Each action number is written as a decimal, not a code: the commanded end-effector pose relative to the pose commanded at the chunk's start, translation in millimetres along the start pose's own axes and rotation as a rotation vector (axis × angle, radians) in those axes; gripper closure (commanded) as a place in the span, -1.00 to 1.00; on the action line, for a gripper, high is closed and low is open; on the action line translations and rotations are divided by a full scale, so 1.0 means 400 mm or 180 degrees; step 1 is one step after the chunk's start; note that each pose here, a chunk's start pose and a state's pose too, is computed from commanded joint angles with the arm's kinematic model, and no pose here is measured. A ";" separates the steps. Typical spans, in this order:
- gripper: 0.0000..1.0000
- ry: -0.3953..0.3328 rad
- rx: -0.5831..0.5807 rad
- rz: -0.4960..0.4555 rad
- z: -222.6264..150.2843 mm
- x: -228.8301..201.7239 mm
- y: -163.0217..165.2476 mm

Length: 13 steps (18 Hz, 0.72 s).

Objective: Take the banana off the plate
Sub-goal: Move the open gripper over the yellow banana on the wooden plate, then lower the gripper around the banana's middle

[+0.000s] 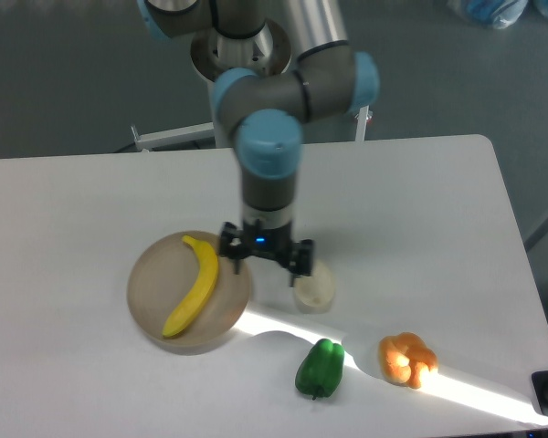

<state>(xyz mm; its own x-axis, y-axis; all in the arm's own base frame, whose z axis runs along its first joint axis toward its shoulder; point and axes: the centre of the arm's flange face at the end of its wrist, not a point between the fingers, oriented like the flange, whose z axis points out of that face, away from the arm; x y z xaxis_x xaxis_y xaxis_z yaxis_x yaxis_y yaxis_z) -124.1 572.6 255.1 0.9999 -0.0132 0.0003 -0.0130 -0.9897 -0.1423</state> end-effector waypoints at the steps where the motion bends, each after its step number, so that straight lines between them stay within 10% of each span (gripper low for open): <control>1: -1.00 0.0010 -0.0048 0.0050 0.036 0.025 -0.001; 13: -1.00 -0.0080 -0.0153 0.0161 0.140 0.086 -0.021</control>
<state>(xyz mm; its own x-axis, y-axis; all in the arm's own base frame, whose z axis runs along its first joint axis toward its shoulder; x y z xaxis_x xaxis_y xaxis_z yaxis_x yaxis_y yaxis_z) -89.6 588.6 201.0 0.9977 -0.0604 -0.0307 -0.0630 -0.9936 -0.0939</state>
